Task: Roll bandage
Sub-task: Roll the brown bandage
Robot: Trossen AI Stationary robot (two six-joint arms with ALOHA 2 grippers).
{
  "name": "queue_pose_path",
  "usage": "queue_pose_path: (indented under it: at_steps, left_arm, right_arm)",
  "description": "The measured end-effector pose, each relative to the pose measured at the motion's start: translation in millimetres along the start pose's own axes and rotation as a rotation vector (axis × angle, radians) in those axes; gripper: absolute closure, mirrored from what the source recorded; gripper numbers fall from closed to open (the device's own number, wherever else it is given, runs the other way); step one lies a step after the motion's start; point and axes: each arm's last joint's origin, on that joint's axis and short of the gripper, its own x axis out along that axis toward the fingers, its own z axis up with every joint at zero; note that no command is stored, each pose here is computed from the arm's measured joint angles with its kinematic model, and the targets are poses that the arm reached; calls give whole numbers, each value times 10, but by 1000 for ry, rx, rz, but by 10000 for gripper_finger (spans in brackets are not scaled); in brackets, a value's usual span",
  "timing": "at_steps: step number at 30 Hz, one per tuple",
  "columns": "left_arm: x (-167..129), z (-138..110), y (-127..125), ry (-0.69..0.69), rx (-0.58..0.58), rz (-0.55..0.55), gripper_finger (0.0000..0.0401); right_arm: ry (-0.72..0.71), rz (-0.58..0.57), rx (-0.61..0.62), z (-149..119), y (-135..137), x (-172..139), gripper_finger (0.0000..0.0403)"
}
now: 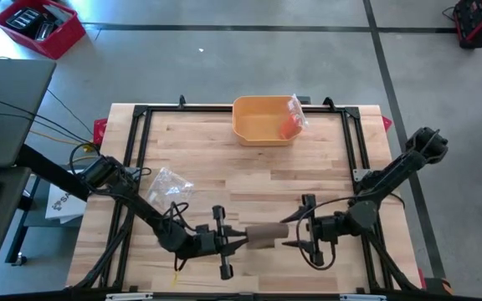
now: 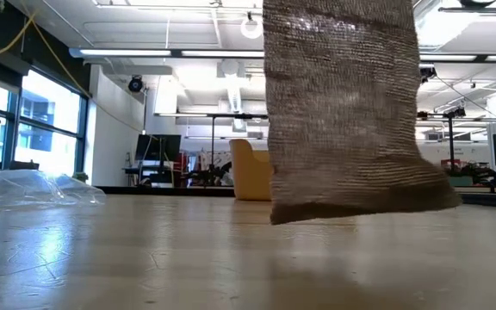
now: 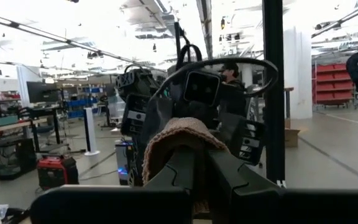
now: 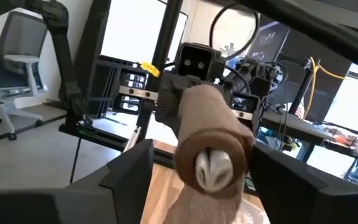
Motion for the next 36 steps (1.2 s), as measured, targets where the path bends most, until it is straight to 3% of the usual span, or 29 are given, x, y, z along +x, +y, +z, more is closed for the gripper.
queue_pose_path:
  at_steps: [9, 21, 25, 30, 33, 36]
  left_arm:
    - [43, -42, 35, 23, -14, 6, 391]
    - [22, -38, 18, 28, 6, 13, 371]
    - [-57, -37, -27, 78, 30, 107, 355]
    - [-223, -10, -136, 142, 103, 197, 324]
    - [-298, 15, -200, 145, 121, 175, 312]
    - [-320, 35, -254, 128, 122, 106, 307]
  right_arm:
    - [-2, 11, -1, -29, -61, 44, 214]
    - [40, -20, -24, -56, -56, 36, 364]
    - [62, -63, -57, -14, -47, -26, 368]
    - [50, -26, -52, 153, -85, -196, 364]
    - [63, 27, -64, 232, -140, -320, 365]
    - [49, 169, -49, 303, -216, -446, 366]
